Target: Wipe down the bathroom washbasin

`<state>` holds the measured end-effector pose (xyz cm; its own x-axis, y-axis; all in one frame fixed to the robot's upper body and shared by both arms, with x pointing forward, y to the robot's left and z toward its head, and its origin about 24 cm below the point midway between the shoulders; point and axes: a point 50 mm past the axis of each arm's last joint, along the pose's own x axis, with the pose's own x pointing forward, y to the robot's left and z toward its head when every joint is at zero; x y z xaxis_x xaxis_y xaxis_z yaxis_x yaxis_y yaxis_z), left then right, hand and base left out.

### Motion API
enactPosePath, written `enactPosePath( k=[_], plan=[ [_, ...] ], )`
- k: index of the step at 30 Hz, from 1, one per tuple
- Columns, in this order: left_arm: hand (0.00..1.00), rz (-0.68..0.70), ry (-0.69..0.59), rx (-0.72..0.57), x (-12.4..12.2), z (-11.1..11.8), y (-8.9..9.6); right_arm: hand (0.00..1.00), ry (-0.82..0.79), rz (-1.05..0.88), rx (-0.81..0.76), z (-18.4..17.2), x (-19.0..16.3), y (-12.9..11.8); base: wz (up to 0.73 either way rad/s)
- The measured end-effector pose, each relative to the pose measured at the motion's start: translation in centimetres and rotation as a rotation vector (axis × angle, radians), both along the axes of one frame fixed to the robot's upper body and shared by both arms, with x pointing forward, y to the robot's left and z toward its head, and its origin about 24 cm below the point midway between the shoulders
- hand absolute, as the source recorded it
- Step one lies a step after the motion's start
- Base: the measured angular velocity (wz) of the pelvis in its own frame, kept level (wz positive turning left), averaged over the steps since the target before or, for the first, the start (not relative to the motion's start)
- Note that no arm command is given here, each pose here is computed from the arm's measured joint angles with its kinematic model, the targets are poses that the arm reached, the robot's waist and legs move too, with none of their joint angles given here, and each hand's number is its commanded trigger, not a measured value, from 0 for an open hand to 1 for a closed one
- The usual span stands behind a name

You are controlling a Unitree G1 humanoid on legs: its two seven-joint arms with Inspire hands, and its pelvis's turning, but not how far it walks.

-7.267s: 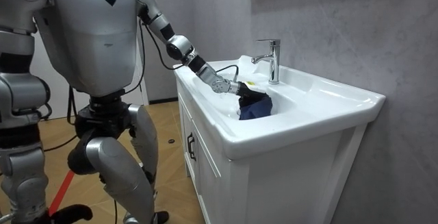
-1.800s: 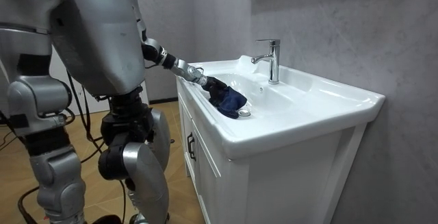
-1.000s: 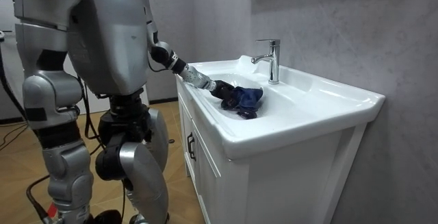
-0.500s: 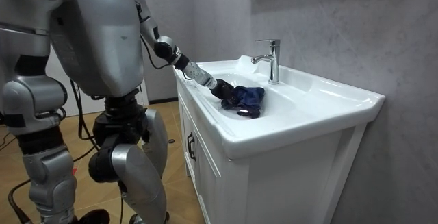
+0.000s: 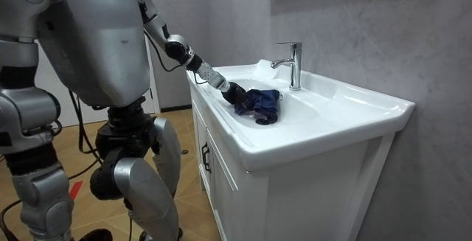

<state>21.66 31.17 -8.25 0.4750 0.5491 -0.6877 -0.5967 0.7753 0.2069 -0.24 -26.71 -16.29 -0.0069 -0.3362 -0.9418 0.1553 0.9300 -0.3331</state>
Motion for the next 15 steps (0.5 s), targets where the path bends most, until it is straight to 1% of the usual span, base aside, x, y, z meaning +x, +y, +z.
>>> enactPosePath(
  k=[3, 5, 12, 15],
  plan=[
    [1.00, 0.007, 0.002, -0.015, -0.5, -0.2, 0.2, 0.00, 0.007, -0.005, -0.002, 0.0, -0.4, -0.1, -0.09],
    [1.00, 0.005, 0.016, -0.020, -1.4, -0.5, 0.6, 0.00, -0.003, -0.028, -0.006, 0.1, -0.3, -0.2, -0.09],
    [1.00, -0.011, 0.022, -0.028, -1.9, -0.7, 0.9, 0.00, -0.019, -0.057, -0.021, 0.3, -0.3, -0.8, -0.01],
    [1.00, -0.023, 0.035, -0.034, -2.6, -1.0, 1.1, 0.00, -0.011, -0.068, -0.027, 0.3, -0.5, -1.0, -0.12]
  ],
)
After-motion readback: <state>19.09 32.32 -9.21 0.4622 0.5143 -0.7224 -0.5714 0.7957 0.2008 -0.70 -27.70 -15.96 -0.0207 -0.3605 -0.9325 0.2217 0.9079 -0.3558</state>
